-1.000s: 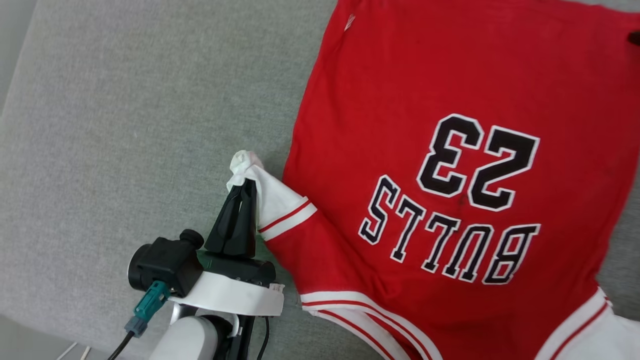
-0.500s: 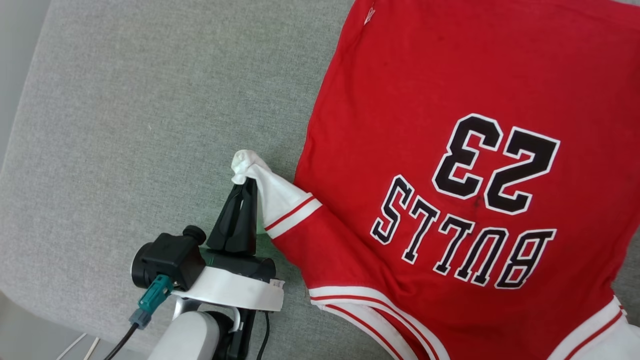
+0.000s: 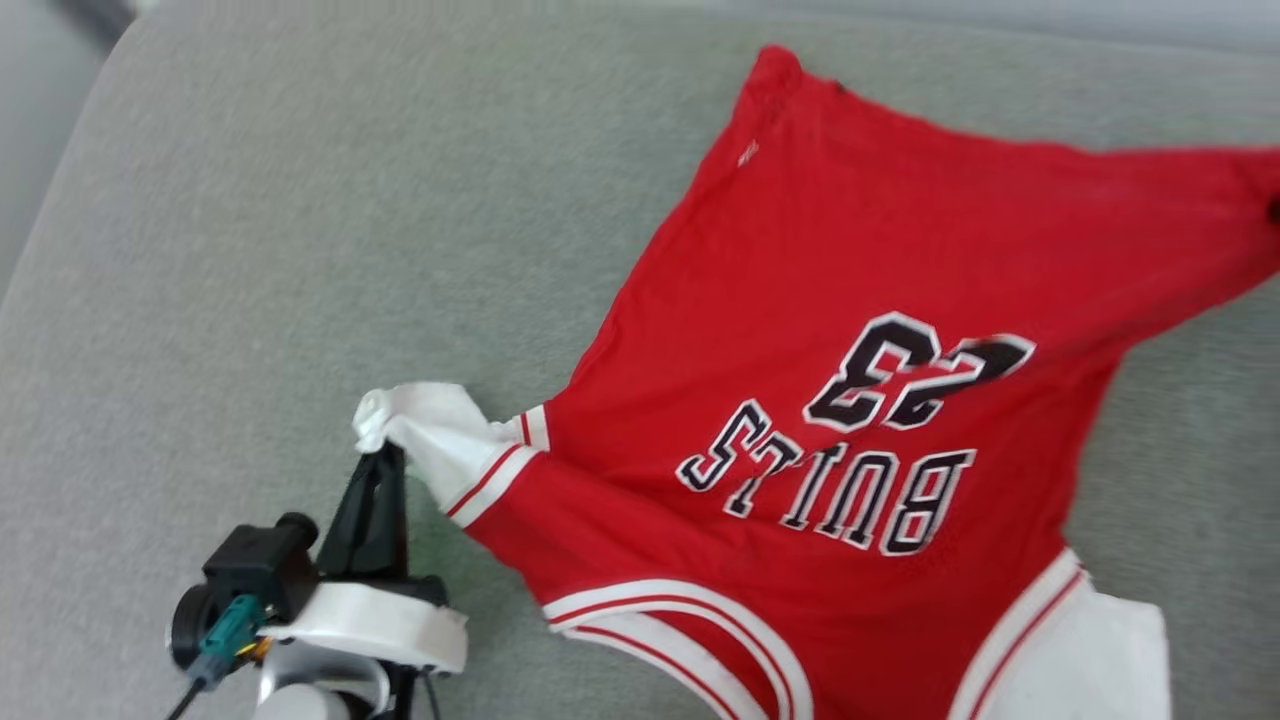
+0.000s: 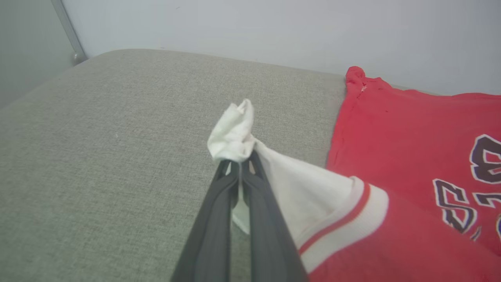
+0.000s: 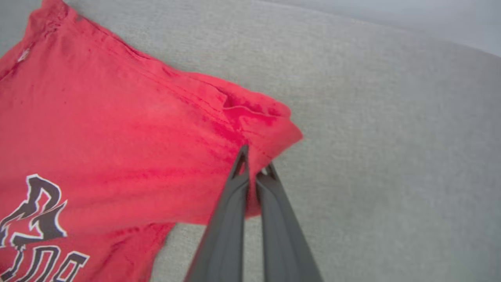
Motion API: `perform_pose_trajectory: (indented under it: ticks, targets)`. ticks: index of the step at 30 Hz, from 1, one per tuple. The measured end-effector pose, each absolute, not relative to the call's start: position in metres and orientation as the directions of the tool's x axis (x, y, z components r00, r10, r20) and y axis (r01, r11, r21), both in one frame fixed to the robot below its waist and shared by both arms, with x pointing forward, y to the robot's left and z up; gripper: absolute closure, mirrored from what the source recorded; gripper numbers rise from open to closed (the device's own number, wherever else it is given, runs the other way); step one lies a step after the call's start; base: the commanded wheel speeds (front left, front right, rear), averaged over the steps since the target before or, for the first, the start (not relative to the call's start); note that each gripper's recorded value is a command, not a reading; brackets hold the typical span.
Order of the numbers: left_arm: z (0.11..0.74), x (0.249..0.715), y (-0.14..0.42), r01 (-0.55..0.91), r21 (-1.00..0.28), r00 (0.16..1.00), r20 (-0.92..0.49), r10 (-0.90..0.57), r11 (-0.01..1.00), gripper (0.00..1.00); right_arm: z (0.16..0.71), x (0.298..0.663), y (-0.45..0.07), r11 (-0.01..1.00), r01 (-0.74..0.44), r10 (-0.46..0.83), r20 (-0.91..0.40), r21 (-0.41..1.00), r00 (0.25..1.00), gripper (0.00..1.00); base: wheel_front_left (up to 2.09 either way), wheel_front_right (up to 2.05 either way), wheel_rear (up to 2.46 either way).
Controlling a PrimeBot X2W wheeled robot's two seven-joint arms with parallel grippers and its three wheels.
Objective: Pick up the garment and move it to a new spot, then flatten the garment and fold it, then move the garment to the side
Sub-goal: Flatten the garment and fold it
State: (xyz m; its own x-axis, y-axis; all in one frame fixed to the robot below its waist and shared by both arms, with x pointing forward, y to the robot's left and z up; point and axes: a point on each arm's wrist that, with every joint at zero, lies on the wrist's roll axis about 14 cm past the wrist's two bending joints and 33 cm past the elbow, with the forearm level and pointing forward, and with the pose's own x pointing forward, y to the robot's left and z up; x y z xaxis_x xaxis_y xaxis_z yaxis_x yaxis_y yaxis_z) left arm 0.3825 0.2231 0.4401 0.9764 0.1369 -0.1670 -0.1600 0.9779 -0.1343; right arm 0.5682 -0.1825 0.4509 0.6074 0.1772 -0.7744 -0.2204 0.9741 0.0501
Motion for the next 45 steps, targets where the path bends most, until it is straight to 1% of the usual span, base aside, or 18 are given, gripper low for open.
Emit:
perform_pose_trajectory:
  ticks: [3,4,7,8,12,15,18,21,22,23,24,25,29,33,35,38,41,45]
  targets:
    - [0.441,0.379,0.225,-0.156,-0.127,0.975,-0.178,0.132,0.98,1.0,0.455,0.532,-0.207,0.978,-0.209,0.146,-0.783,0.021,0.605,1.0,0.0,0.0,0.0]
    - [0.442,0.377,0.224,-0.151,-0.127,0.975,-0.183,0.126,0.98,1.0,0.453,0.502,-0.222,0.981,-0.195,0.125,-0.798,0.01,0.589,1.0,0.0,0.0,0.0]
    - [0.446,0.377,0.222,-0.139,-0.126,0.977,-0.18,0.115,0.982,1.0,0.445,0.451,-0.244,0.986,-0.166,0.089,-0.826,-0.006,0.556,1.0,0.0,0.0,0.0]
    - [0.446,0.377,0.222,-0.139,-0.126,0.977,-0.18,0.115,0.982,1.0,0.445,0.451,-0.244,0.986,-0.166,0.089,-0.826,-0.006,0.556,1.0,0.0,0.0,0.0]
    - [0.448,0.375,0.215,-0.122,-0.135,0.978,-0.185,0.096,0.983,1.0,0.42,0.372,-0.264,0.994,-0.103,0.065,-0.887,0.019,0.458,1.0,0.0,0.0,0.0]
    - [0.452,0.376,0.21,-0.102,-0.14,0.981,-0.178,0.076,0.985,1.0,0.401,0.315,-0.267,0.997,-0.044,0.07,-0.923,0.057,0.377,1.0,0.0,0.0,0.0]
    - [0.452,0.373,0.205,-0.084,-0.141,0.981,-0.187,0.057,0.986,1.0,0.381,0.26,-0.264,0.994,0.029,0.094,-0.954,0.106,0.284,1.0,0.0,0.0,0.0]
    - [0.454,0.371,0.201,-0.067,-0.138,0.981,-0.19,0.04,0.988,1.0,0.367,0.217,-0.255,0.981,0.109,0.134,-0.968,0.16,0.214,1.0,0.0,0.0,0.0]
    - [0.453,0.371,0.2,-0.061,-0.136,0.98,-0.198,0.033,0.989,1.0,0.365,0.21,-0.251,0.975,0.134,0.149,-0.966,0.18,0.213,0.91,0.0,0.0,0.0]
    - [0.453,0.37,0.199,-0.057,-0.135,0.979,-0.2,0.029,0.989,1.0,0.364,0.207,-0.247,0.967,0.155,0.165,-0.961,0.202,0.222,0.59,0.0,0.0,0.0]
    - [0.454,0.371,0.199,-0.057,-0.135,0.979,-0.2,0.03,0.989,1.0,0.364,0.205,-0.244,0.964,0.16,0.173,-0.958,0.213,0.228,0.07,0.0,0.0,0.0]
    - [0.454,0.371,0.198,-0.055,-0.136,0.979,-0.202,0.027,0.989,1.0,0.365,0.207,-0.242,0.96,0.167,0.177,-0.95,0.224,0.255,0.0,0.0,0.0,0.0]
    - [0.456,0.372,0.196,-0.048,-0.139,0.979,-0.201,0.019,0.989,1.0,0.371,0.222,-0.246,0.95,0.199,0.154,-0.917,0.239,0.367,0.0,0.0,0.0,0.0]
    - [0.458,0.373,0.194,-0.042,-0.139,0.981,-0.196,0.014,0.989,1.0,0.39,0.265,-0.26,0.949,0.207,0.085,-0.824,0.239,0.56,0.0,0.0,0.0,0.0]
    - [0.462,0.375,0.192,-0.035,-0.14,0.983,-0.186,0.009,0.99,1.0,0.404,0.291,-0.267,0.95,0.205,0.043,-0.749,0.235,0.661,0.0,0.0,0.0,0.0]
    - [0.467,0.382,0.188,-0.025,-0.144,0.986,-0.167,0.001,0.989,1.0,0.422,0.327,-0.275,0.957,0.19,-0.007,-0.636,0.219,0.772,0.0,0.0,0.0,0.0]
    - [0.471,0.389,0.184,-0.017,-0.152,0.989,-0.15,-0.006,0.988,1.0,0.437,0.36,-0.274,0.962,0.159,-0.016,-0.537,0.221,0.844,0.0,0.0,0.0,0.0]
    - [0.477,0.402,0.178,0.0,-0.156,0.993,-0.12,-0.019,0.988,1.0,0.456,0.405,-0.265,0.974,0.09,0.008,-0.427,0.208,0.904,0.0,0.0,0.0,0.0]
